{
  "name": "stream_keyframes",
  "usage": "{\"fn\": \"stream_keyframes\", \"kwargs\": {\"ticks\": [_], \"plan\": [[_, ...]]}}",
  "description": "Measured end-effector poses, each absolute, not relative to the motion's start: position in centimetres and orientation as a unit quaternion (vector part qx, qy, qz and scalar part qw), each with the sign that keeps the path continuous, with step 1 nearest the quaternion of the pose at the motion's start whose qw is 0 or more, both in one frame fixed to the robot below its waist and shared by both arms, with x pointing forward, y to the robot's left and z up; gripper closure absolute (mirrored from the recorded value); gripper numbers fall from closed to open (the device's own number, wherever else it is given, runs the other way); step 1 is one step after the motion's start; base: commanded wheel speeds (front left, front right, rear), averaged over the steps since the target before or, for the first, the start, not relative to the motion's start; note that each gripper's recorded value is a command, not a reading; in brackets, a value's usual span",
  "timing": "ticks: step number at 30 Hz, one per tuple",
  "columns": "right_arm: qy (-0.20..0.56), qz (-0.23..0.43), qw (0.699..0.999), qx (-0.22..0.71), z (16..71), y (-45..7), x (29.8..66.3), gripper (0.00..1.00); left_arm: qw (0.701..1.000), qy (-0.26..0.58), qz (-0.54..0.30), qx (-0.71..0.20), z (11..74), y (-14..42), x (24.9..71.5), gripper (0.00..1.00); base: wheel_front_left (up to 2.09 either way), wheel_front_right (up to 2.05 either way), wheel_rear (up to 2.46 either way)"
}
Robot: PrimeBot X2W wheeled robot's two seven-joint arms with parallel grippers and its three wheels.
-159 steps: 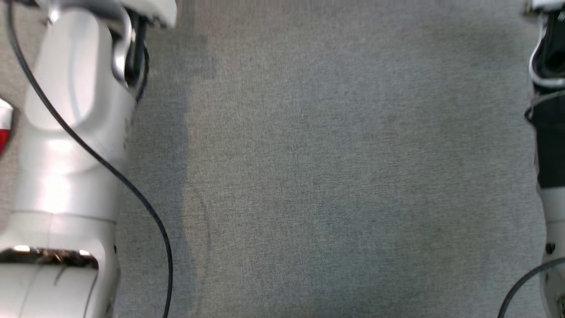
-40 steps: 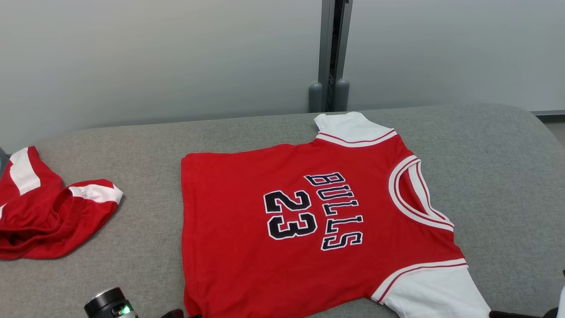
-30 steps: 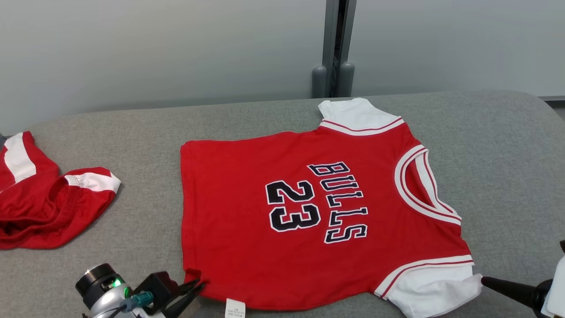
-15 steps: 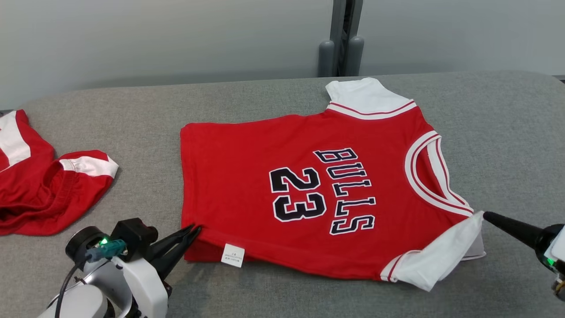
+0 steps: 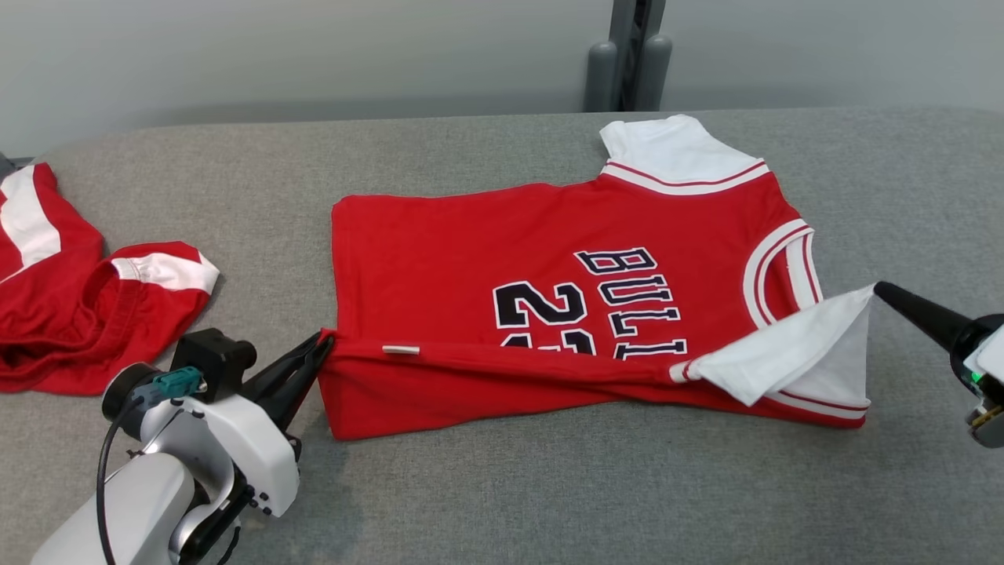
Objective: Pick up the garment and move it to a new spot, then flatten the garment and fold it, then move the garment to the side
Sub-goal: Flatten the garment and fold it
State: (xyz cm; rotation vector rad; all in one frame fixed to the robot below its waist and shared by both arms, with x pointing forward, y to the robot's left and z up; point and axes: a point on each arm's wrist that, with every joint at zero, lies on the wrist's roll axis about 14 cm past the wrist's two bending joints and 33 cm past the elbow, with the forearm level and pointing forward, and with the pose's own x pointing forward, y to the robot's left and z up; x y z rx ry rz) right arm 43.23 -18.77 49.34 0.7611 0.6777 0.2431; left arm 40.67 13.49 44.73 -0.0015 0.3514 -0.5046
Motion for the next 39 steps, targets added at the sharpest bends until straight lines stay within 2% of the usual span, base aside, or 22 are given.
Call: {"fn": "stream_keyframes", "kwargs": {"ticks": [16, 37, 38, 39], "plan": [[0.29, 0.089, 0.89, 0.34, 48.0, -19.2, 47.9, 1.0, 0.954, 0.195, -0.229, -0.005, 41.7, 13.5, 42.4, 1.0, 0.0, 0.0, 0.0], [0.305, 0.082, 0.903, 0.293, 44.1, -18.5, 50.3, 1.0, 0.946, 0.22, -0.238, 0.009, 38.6, 12.6, 43.3, 1.0, 0.0, 0.0, 0.0], [0.304, 0.079, 0.904, 0.289, 43.9, -18.6, 50.4, 0.62, 0.945, 0.224, -0.237, 0.01, 38.4, 12.6, 43.2, 1.0, 0.0, 0.0, 0.0], [0.3, 0.076, 0.907, 0.287, 43.9, -18.8, 50.4, 0.0, 0.945, 0.227, -0.236, 0.01, 38.3, 12.7, 43.2, 0.62, 0.0, 0.0, 0.0]]}}
